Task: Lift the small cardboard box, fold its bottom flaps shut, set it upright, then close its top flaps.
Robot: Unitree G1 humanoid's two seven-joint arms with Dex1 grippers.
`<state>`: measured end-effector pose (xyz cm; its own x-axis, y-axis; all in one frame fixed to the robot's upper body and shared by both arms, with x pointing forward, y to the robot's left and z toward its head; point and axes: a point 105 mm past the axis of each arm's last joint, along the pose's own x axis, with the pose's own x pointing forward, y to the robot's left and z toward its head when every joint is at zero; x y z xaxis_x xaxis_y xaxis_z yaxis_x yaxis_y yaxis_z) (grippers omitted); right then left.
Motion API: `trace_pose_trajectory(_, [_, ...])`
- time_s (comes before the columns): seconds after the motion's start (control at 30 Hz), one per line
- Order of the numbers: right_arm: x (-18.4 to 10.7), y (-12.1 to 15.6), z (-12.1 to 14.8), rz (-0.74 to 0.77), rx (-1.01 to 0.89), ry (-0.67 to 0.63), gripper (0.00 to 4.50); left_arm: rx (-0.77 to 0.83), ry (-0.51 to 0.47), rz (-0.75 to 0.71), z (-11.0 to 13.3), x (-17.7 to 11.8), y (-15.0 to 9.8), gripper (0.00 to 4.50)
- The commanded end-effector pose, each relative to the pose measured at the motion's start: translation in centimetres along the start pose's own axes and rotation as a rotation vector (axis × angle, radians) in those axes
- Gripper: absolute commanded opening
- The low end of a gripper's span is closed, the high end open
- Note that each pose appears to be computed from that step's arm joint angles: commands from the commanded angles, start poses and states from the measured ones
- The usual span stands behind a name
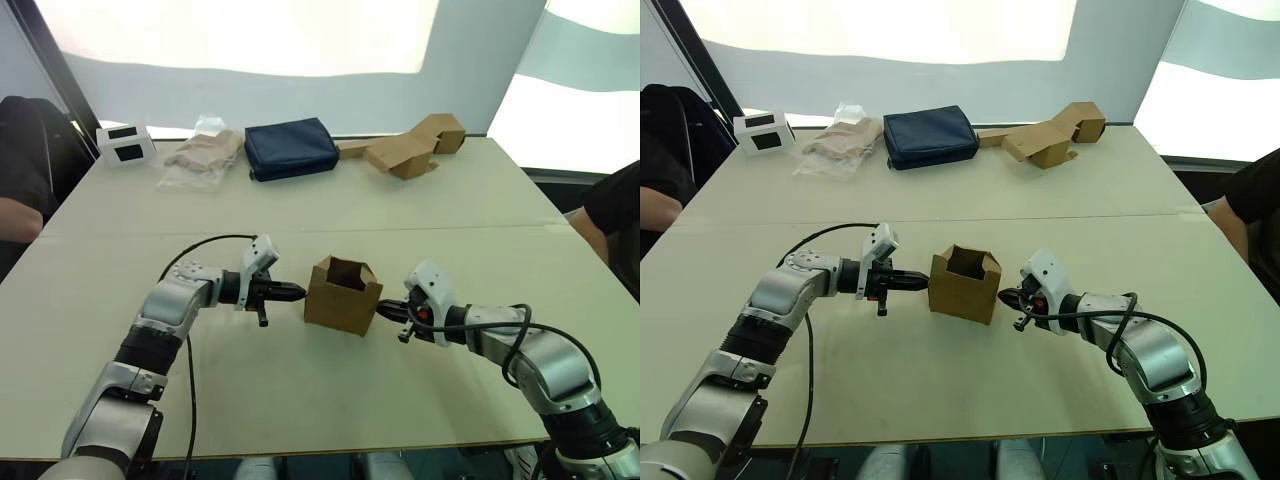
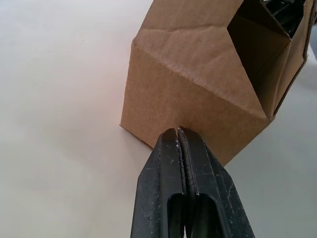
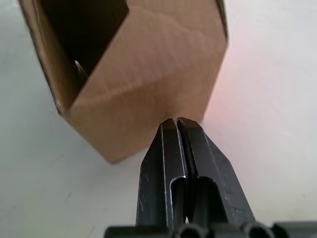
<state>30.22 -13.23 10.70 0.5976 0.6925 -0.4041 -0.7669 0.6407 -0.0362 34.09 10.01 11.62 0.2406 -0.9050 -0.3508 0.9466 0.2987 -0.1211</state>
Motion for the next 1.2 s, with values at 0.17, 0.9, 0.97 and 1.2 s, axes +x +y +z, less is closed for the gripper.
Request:
trace_pose_trajectory(0.17, [-0.2, 0.0, 1.5, -0.001, -0.013, -0.069, 0.0, 0.055, 0.022, -0.079, 0.6, -0.5, -1.6, 0.02])
trace_pose_trajectory(0.9, [-1.8, -2.3, 5.8, -0.012, 0.004, -0.327, 0.0, 0.066, -0.144, -0.028, 4.4, -2.1, -1.2, 0.02])
trace_pose_trajectory(0.97, [-1.4, -1.6, 5.9, 0.031, 0.002, -0.327, 0.0, 0.061, -0.17, -0.042, 5.0, -1.8, -1.5, 0.02])
trace_pose_trajectory(1.2, [0.4, -0.1, 4.5, 0.131, 0.039, -0.283, 0.0, 0.049, -0.121, -0.051, 3.7, 0.4, -1.7, 0.02])
